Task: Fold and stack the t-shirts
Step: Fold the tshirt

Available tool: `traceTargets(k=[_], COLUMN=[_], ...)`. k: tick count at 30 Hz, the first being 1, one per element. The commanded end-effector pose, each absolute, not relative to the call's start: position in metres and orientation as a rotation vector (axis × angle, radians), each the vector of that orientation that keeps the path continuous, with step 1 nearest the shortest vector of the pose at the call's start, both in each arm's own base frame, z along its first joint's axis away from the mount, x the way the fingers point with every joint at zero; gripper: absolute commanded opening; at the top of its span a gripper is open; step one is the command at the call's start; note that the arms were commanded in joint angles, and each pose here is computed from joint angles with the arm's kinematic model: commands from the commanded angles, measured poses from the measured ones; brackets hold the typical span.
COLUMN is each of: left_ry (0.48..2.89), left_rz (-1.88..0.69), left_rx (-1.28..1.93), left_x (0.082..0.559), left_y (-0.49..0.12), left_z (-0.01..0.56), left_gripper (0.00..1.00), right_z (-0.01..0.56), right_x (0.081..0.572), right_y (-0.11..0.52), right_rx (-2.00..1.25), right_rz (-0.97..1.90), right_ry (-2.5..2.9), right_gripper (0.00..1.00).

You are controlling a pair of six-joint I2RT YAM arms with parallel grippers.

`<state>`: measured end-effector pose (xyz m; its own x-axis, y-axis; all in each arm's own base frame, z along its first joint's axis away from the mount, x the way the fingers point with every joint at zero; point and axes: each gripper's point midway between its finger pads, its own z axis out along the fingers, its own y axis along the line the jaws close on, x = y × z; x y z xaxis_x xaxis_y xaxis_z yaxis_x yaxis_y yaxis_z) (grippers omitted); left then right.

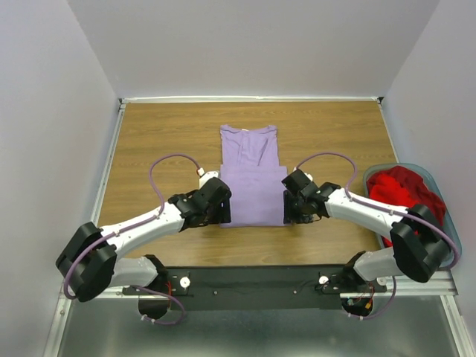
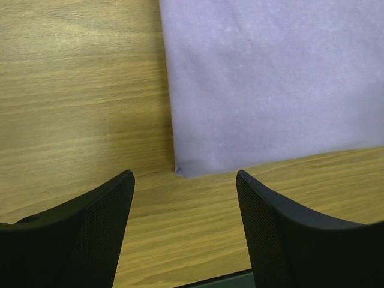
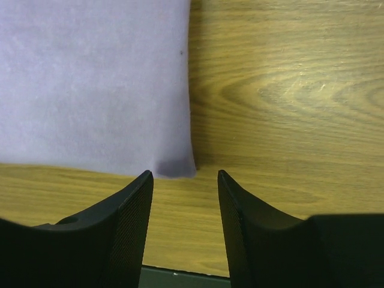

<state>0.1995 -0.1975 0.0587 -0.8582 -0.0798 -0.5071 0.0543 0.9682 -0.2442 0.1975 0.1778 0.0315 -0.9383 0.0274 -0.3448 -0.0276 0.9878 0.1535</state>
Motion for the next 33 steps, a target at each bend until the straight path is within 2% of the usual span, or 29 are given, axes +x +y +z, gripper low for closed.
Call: traceTargets(k=[1, 7, 11, 14, 18, 20, 28, 33], left_ry=[2.569, 2.589, 2.595, 2.594, 2.605, 2.608, 2.623, 2.646], left_rz=[-0.298, -0.287, -0.279, -0.278, -0.261, -0.257, -0.223, -0.183], left_rx=[-0.032, -0.009, -0.003, -0.002, 0.006, 0.015, 0.019, 0.023], left_x=[0.204, 0.201, 0.199, 0.199, 0.199, 0.199, 0.201, 0.2], left_y=[-0.197, -0.201, -0.202, -0.202, -0.201, -0.202, -0.203, -0.203], left_z=[0.055, 0.045, 0.042, 0.043, 0.039, 0.04, 0.036, 0.029], left_gripper=[0.75, 0.74, 0.74, 0.74, 0.74, 0.74, 0.7, 0.6], right_z=[0.031, 0.012, -0.004, -0.01, -0.014, -0.013, -0.01, -0.013], right_x=[0.208, 0.201, 0.186, 0.176, 0.168, 0.167, 0.17, 0.169], right_y=[0.178, 0.178, 0.17, 0.164, 0.159, 0.161, 0.167, 0.169], right_rx=[0.036, 0.012, 0.004, 0.013, 0.012, -0.004, -0.064, -0.08], right_rz=[0.164, 0.134, 0.089, 0.081, 0.068, 0.078, 0.089, 0.101], right_ry=[2.753, 2.803, 2.858, 2.884, 2.903, 2.905, 2.887, 2.887], right_gripper=[0.54, 0.47, 0.39, 0.29, 0.06, 0.0, 0.01, 0.0])
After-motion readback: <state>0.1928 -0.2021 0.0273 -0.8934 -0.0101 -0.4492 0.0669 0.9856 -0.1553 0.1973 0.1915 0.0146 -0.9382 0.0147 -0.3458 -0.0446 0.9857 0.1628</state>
